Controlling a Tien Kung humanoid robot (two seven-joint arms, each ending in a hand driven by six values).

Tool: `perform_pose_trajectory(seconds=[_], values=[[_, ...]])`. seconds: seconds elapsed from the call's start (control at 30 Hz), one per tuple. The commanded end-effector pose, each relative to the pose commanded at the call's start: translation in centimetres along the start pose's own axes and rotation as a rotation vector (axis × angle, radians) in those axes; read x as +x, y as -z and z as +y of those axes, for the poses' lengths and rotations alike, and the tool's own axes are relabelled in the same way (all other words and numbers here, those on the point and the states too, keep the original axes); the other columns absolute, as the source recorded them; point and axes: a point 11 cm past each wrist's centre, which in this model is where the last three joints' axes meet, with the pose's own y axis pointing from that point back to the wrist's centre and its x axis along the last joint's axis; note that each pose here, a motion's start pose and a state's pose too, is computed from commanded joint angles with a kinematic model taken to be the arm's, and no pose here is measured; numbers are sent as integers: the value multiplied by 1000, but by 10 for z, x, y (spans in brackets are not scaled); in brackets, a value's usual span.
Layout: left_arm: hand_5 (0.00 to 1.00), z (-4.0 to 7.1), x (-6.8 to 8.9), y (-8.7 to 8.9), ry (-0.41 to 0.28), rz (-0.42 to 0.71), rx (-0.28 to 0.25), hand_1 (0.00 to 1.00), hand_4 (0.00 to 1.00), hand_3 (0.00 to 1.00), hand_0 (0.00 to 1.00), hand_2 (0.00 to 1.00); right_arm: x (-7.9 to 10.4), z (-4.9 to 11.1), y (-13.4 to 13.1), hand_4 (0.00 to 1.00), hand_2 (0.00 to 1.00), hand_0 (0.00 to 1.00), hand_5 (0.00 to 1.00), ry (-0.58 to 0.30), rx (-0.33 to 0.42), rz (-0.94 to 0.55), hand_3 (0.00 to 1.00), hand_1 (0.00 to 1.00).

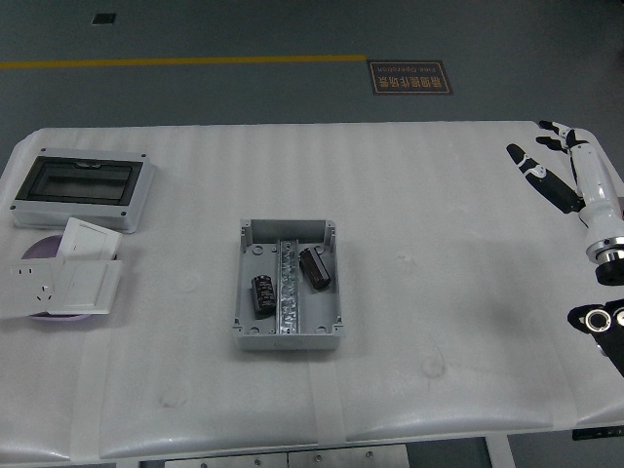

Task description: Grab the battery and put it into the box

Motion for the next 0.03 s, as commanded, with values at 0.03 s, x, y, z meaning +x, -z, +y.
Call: perform_pose_trajectory(seconds=[0.03], values=[[14,0,-1,1,2,0,2,663,634,619,653,582,0,0,0,951,775,926,835,0,0,3,861,815]])
